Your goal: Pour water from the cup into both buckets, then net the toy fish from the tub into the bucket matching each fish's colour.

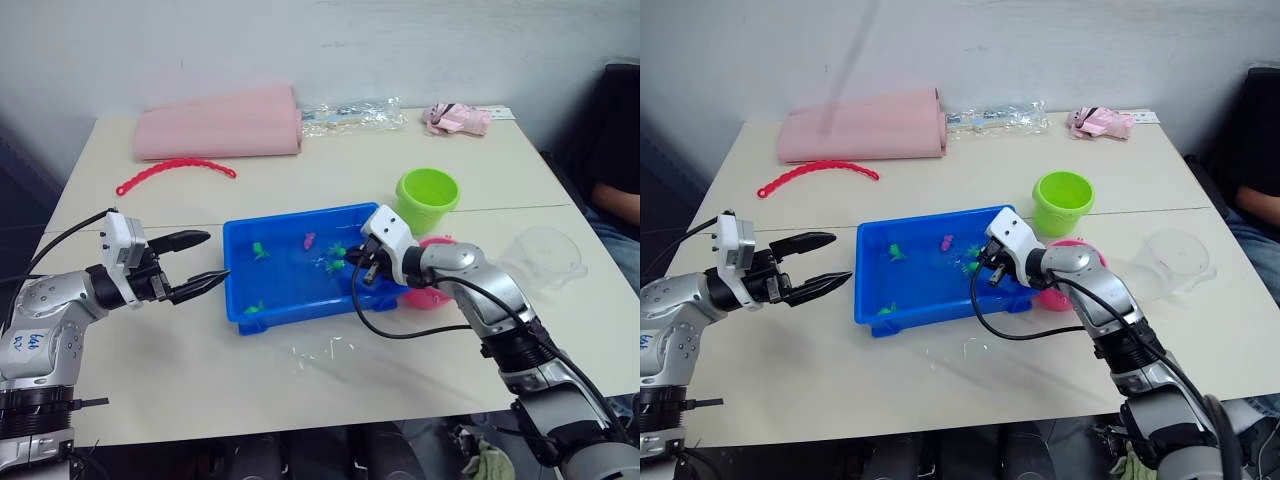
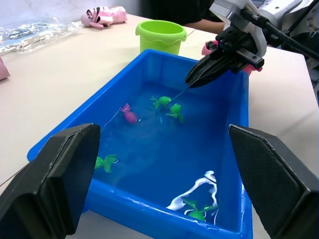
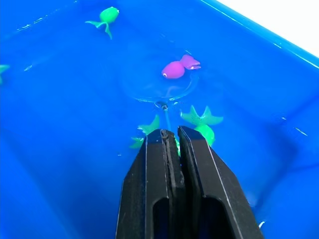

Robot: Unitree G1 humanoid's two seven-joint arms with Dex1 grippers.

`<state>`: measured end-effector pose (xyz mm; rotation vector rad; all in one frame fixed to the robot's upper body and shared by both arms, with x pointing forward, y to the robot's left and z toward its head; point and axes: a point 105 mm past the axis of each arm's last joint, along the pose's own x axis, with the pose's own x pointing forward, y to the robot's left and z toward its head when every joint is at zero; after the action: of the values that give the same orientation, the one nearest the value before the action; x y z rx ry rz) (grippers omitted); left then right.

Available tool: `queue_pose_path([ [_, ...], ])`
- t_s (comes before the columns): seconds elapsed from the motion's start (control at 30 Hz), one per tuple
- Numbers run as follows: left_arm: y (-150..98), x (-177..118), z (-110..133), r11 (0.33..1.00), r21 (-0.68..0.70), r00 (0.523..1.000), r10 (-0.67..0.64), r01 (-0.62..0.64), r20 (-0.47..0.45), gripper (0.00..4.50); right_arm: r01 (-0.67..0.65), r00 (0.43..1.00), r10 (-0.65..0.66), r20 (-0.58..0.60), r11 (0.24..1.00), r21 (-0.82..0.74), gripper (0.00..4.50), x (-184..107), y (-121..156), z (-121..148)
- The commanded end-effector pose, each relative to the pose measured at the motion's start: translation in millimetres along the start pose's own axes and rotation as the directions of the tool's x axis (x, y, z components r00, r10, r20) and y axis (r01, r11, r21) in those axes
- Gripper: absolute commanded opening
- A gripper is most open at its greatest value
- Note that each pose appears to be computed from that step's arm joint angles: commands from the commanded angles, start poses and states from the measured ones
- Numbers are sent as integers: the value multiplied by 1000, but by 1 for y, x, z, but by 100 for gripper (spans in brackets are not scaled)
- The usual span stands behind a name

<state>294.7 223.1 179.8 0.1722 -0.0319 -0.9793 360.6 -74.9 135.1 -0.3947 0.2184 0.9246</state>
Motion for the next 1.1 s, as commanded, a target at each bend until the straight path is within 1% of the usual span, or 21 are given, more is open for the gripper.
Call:
queue_pose_path([
  [0.03,-4,2,11,999,34,999,-25,24,33,445,0,993,10,120,997,-82,0,-15,1,22],
  [0.2,-8,2,15,998,49,998,-52,49,45,445,-59,979,80,188,992,-115,0,-35,15,26],
  [0.27,-8,3,19,997,51,997,-60,57,56,445,-53,974,75,215,993,-106,0,-44,17,30],
  [0.4,-11,7,21,995,63,994,-87,83,63,445,-52,972,77,221,991,-120,0,-60,22,28],
  [0.57,-19,20,28,986,78,985,-150,144,81,445,-3,967,33,252,993,-117,0,-85,23,29],
  [0.67,-21,30,36,981,85,976,-185,176,112,445,35,963,-7,269,994,-100,0,-105,22,31],
  [0.73,-24,41,41,970,96,964,-235,224,124,445,95,958,-69,279,992,-81,0,-125,20,30],
  [0.8,-26,47,44,963,100,955,-264,252,132,445,140,953,-114,281,987,-73,0,-137,18,30],
  [0.9,-30,63,48,946,106,935,-319,305,153,445,262,928,-230,295,962,-77,0,-165,13,30],
  [0.97,-32,69,49,937,107,924,-347,333,160,445,308,918,-272,289,947,-89,0,-178,13,27],
  [1.03,-36,77,48,925,104,910,-379,366,166,445,399,901,-369,226,911,-103,0,-195,5,13],
  [1.1,-38,83,47,914,101,898,-404,392,172,445,468,874,-447,190,880,-84,0,-209,0,3],
])
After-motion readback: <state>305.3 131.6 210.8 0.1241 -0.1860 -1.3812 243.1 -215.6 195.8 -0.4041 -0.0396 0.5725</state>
